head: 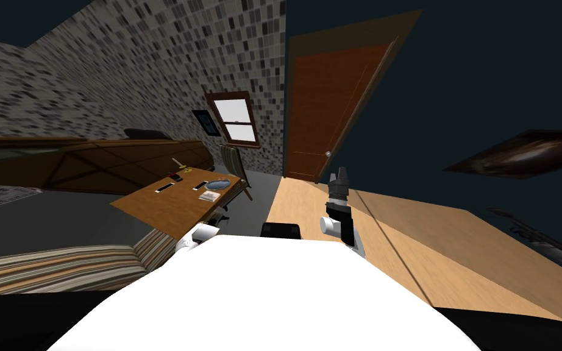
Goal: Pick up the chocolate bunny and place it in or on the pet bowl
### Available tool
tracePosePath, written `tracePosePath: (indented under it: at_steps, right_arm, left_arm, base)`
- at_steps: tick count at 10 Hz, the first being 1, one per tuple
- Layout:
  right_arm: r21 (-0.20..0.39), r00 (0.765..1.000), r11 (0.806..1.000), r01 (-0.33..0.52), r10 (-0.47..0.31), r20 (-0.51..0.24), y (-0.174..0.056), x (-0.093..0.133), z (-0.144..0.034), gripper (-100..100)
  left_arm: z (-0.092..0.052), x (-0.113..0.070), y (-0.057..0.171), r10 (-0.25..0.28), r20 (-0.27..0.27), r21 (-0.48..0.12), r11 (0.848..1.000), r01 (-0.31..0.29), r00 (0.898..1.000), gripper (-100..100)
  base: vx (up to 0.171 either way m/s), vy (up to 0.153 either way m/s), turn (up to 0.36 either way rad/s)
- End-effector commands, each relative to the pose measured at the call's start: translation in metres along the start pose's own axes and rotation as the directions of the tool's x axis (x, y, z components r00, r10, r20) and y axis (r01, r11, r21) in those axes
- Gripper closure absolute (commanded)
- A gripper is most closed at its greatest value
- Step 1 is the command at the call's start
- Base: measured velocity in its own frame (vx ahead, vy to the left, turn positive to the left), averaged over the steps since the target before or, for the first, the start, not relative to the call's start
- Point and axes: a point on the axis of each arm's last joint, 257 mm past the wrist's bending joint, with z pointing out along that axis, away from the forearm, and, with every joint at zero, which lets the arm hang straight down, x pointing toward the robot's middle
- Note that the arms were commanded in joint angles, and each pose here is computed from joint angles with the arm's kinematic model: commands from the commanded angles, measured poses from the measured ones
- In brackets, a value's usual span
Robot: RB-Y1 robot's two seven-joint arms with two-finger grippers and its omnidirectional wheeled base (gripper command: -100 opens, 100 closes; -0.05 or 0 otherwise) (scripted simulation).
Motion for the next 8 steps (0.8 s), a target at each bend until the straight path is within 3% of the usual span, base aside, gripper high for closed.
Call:
tracePosePath:
  at_steps: [1,4,8]
  right_arm:
    - [0.000,1.000,1.000,0.000,0.000,0.000,0.000,0.000,0.000,0]
    - [0.000,1.000,1.000,0.000,0.000,0.000,0.000,0.000,0.000,0]
    - [0.000,1.000,1.000,0.001,-0.001,0.000,0.000,0.000,0.000,0]
  left_arm:
    - [-0.003,-0.006,-0.002,0.027,-0.004,-0.002,1.000,-0.027,1.000,100]
    - [-0.012,-0.019,-0.009,0.069,-0.008,-0.001,0.998,-0.069,0.998,100]
    - [-0.029,-0.039,-0.023,0.112,-0.006,0.006,0.994,-0.112,0.994,100]
  base:
    - [0.029,-0.091,-0.059]
    - [0.049,-0.031,-0.072]
    - [0.088,0.052,-0.073]
